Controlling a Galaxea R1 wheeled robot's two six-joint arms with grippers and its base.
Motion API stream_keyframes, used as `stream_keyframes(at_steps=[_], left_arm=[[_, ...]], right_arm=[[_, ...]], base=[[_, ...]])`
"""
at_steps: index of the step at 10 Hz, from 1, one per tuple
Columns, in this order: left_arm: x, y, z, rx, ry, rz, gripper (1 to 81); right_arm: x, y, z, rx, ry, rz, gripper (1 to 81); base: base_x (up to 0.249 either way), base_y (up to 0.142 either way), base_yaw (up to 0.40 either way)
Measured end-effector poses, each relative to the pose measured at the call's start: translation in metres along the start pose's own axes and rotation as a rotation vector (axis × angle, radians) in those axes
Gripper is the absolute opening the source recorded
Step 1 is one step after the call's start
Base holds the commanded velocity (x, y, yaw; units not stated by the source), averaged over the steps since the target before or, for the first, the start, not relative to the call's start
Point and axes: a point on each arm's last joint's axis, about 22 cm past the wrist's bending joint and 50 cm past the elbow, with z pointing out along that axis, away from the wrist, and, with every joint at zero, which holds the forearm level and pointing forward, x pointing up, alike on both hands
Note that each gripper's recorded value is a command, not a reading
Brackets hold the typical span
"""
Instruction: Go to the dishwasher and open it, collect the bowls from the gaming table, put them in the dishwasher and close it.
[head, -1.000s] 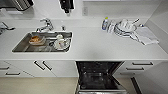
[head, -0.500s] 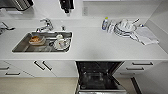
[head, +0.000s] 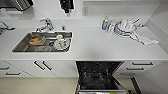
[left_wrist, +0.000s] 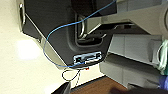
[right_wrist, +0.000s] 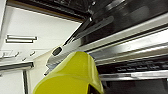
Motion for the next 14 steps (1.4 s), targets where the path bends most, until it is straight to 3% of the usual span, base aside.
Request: stream_keyframes(at_steps=[3,5,6,9,11,13,14], left_arm=[[-0.031,-0.008,0.016,0.036,-0.016,-0.013,81.1],[-0.048,0.013,0.034,0.013,-0.021,-0.033,81.1],[-0.059,0.018,0.037,0.013,-0.029,-0.052,81.1],[-0.067,0.003,0.044,0.074,-0.040,-0.071,81.1],[-0.070,0.023,0.058,0.053,-0.036,-0.110,81.1],[-0.080,0.024,0.056,0.057,-0.048,-0.119,81.1],[-0.082,0.019,0.053,0.065,-0.052,-0.119,81.1]], right_arm=[[0.015,-0.026,0.038,0.035,-0.003,-0.019,1.0],[0.040,-0.049,0.056,0.065,0.019,-0.042,1.0],[0.052,-0.056,0.066,0.068,0.028,-0.046,1.0],[0.064,-0.083,0.112,0.071,0.004,-0.054,1.0],[0.097,-0.105,0.126,0.061,0.014,-0.077,1.0],[0.141,-0.130,0.132,0.059,0.051,-0.100,1.0],[0.152,-0.134,0.132,0.050,0.054,-0.074,81.1]], base=[[0.000,0.000,0.000],[0.000,0.000,0.000],[0.000,0.000,0.000],[0.000,0.000,0.000],[0.000,0.000,0.000],[0.000,0.000,0.000],[0.000,0.000,0.000]])
